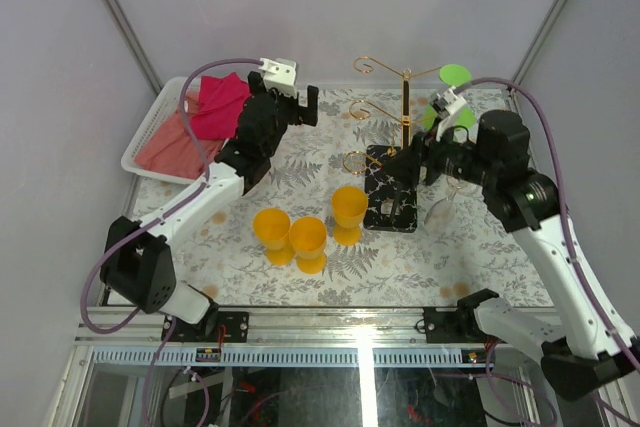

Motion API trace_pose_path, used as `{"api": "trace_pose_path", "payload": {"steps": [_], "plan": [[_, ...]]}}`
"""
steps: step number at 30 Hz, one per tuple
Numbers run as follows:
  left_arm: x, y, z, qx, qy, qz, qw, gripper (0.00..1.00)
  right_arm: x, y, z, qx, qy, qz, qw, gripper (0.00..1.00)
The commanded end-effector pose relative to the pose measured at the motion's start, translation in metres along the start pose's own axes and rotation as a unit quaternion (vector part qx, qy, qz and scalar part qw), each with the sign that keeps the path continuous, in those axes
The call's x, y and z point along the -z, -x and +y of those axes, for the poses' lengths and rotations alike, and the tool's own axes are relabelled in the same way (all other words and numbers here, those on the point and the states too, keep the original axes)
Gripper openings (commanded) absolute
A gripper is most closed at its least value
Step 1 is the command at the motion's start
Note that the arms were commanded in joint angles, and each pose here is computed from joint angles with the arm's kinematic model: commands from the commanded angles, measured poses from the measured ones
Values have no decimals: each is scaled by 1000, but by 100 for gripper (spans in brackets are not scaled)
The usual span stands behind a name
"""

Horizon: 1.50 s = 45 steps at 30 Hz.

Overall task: Place the wine glass upside down on the wine glass rack
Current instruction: Turn the wine glass upside down at the wine rack.

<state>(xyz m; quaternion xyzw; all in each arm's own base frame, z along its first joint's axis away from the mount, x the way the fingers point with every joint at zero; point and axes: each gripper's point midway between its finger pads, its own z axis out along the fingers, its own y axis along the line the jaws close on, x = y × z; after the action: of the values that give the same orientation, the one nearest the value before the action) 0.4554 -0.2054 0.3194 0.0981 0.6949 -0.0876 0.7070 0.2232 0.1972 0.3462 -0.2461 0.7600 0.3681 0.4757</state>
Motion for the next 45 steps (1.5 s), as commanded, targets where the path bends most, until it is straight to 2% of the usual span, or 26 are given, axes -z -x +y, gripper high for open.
{"api": "trace_pose_path", "payload": {"steps": [1, 4, 8, 14, 17, 21, 25, 32, 37, 45], "plan": [[17, 26, 5, -4, -12, 2, 1000, 100, -18, 65, 8, 55, 36, -87, 994, 60], [32, 21, -6, -8, -54, 24, 998, 100, -31, 93, -18, 58, -21, -127, 990, 61], [54, 18, -9, -8, -75, 43, 996, 100, -48, 118, -43, 65, -65, -150, 984, 61], [87, 10, -9, -9, -95, 88, 992, 100, -77, 127, -64, 59, -80, -113, 989, 61], [101, 3, -6, -5, -93, 113, 989, 100, -88, 130, -62, 61, -61, -100, 991, 60], [111, 8, 18, 11, -26, 110, 993, 100, -104, 128, -40, 109, -19, -54, 992, 60], [113, 27, 40, 26, 41, 102, 994, 100, -124, 104, -16, 155, 6, 14, 988, 60], [102, 53, 46, 35, 73, 133, 988, 100, -140, 68, 25, 203, 65, 70, 974, 60], [94, 82, 55, 41, 101, 116, 987, 100, -149, 36, 42, 254, 87, 111, 957, 60], [127, 93, 109, 3, 241, 109, 964, 100, -161, 3, 64, 318, 130, 139, 929, 60]]}}
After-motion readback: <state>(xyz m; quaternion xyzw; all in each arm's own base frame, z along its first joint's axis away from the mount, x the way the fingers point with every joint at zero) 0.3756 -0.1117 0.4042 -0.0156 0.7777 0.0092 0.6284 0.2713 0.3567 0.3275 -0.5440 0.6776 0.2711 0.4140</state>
